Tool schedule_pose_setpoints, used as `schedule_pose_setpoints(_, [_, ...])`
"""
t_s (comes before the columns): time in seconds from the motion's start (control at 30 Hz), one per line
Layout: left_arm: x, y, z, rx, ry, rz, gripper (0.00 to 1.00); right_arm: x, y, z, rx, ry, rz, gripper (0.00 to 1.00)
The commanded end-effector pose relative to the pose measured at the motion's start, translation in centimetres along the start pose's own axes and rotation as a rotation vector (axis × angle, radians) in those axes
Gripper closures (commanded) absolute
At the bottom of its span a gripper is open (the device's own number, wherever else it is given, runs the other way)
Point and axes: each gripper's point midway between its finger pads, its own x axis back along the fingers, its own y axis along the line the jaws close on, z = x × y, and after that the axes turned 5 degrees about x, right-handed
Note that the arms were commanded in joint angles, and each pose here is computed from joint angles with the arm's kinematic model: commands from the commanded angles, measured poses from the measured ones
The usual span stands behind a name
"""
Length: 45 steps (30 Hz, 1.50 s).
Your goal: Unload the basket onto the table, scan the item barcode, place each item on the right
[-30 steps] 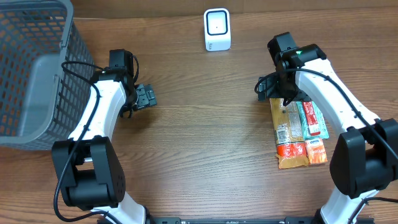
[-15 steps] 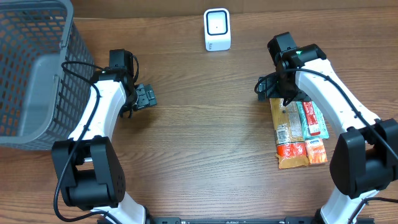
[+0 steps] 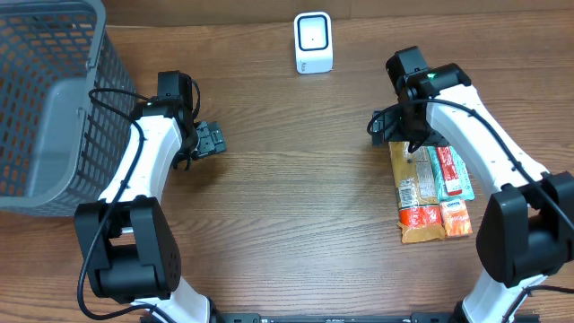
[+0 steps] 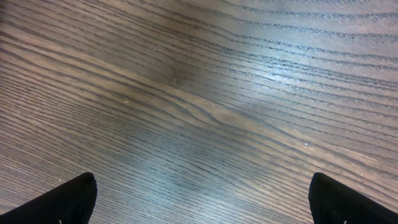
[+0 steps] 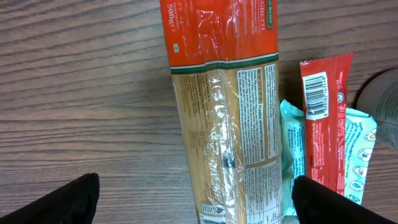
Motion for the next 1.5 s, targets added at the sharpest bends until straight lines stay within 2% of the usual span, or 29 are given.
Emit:
schedule_pose_setpoints(0.0, [0.1, 0.1, -0.1, 0.001, -0.004, 0.002, 0.0, 5.3, -0.1, -0.9, -0.011, -0.146, -0.042, 0.0])
schedule_pose_setpoints(0.2, [0.1, 0.1, -0.1, 0.001, -0.004, 0.002, 0.0, 13.4, -1.6, -0.5, -0.047, -0.359, -0.094, 0.0])
schedule_pose_setpoints(0.37, [0.1, 0.1, -0.1, 0.001, -0.004, 0.002, 0.0, 20.0, -2.6, 1.3, -0.062, -0.537, -0.142, 0.0])
schedule_pose_setpoints(0.5, [0.1, 0.1, -0.1, 0.001, -0.004, 0.002, 0.0, 25.6, -3.8, 4.0, -0.075, -0.701, -0.185, 0.0])
schedule_pose_setpoints(0.9, [0.1, 0.1, -0.1, 0.001, -0.004, 0.002, 0.0, 35.1, -7.1, 12.4, -0.112, -1.041, -0.256, 0.0])
schedule_pose_setpoints(1.1, [0.1, 0.1, -0.1, 0.001, -0.004, 0.002, 0.0, 35.9, -8.5, 16.7, -0.129, -1.143, -0.268, 0.0])
schedule_pose_setpoints(1.3, [0.1, 0.1, -0.1, 0.001, -0.004, 0.002, 0.0, 31.9, -9.0, 19.5, -0.129, -1.134, -0.259, 0.0])
schedule_pose_setpoints(1.47, [0.1, 0.1, -0.1, 0.001, -0.004, 0.002, 0.0, 28.7, -9.0, 20.4, -0.135, -1.143, -0.26, 0.0])
